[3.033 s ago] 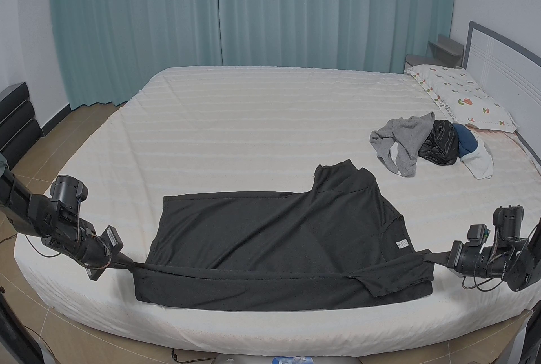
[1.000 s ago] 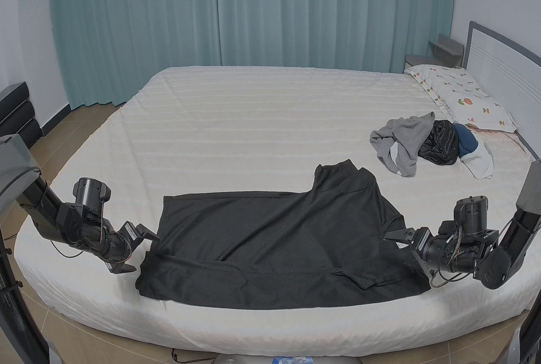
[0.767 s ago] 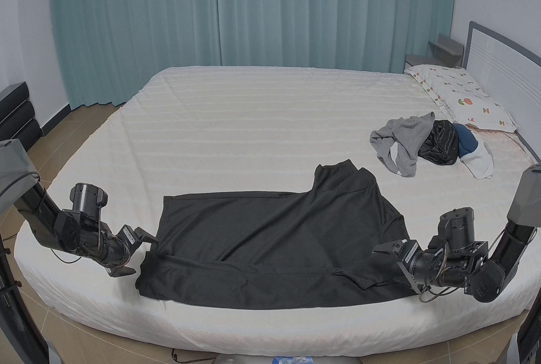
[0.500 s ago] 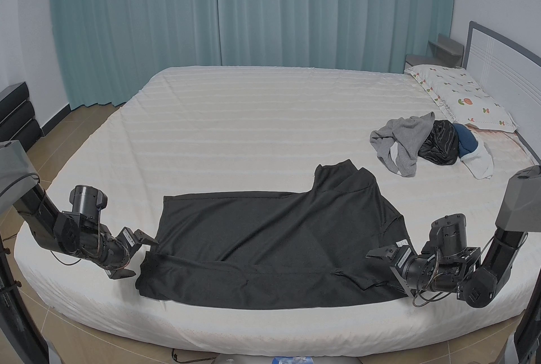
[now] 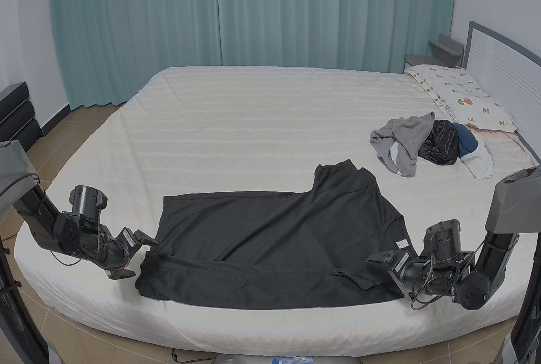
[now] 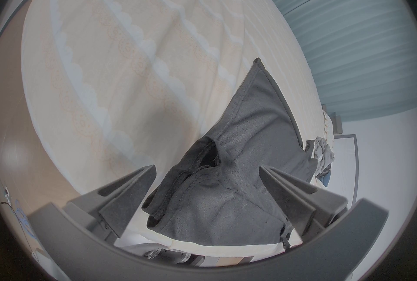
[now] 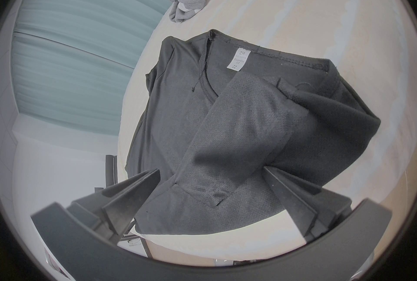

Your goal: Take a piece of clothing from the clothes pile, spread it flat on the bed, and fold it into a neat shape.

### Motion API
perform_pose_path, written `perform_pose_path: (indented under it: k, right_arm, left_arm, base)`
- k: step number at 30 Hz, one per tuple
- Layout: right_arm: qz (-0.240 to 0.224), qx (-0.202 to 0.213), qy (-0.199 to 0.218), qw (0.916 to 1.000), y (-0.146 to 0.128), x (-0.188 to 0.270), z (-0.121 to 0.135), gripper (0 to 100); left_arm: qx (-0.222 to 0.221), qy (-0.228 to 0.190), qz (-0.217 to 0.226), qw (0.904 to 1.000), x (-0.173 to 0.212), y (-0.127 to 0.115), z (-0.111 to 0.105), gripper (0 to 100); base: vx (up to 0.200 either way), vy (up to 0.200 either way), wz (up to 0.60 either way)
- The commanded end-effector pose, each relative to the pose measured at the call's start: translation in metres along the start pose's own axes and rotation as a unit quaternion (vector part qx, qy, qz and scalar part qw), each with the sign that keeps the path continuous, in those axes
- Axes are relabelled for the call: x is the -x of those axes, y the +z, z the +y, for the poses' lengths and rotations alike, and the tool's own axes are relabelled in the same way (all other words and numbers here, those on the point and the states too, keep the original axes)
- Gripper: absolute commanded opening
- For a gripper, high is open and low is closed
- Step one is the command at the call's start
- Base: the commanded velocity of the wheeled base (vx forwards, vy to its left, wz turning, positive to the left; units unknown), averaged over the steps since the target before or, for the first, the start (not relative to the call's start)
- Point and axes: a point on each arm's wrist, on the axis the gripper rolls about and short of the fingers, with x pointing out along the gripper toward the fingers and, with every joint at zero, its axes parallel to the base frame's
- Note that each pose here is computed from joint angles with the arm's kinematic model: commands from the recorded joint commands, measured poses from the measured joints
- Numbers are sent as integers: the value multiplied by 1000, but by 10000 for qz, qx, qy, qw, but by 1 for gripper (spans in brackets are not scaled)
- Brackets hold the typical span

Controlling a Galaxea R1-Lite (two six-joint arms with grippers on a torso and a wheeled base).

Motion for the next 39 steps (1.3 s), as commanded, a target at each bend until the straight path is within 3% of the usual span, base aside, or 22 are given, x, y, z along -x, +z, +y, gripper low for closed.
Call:
perform_pose_path:
  k: [1, 21, 22, 39]
  right_arm:
    - [14, 8, -16, 10000, -2, 1, -2, 100]
    - [-198, 42, -214, 9996, -2, 4, -8, 100]
    - [-193, 35, -237, 9995, -2, 2, -9, 0]
    - [-360, -1, -241, 9991, 0, 8, -8, 0]
  left_arm:
    - [0, -9, -6, 10000, 1, 0, 0, 100]
    - [-5, -4, -1, 10000, 0, 0, 0, 100]
    - [3, 1, -7, 10000, 0, 0, 0, 100]
    - [-5, 1, -7, 10000, 0, 0, 0, 100]
  base:
    - [0, 0, 0]
    - [0, 0, 0]
    - [0, 0, 0]
    - [0, 0, 0]
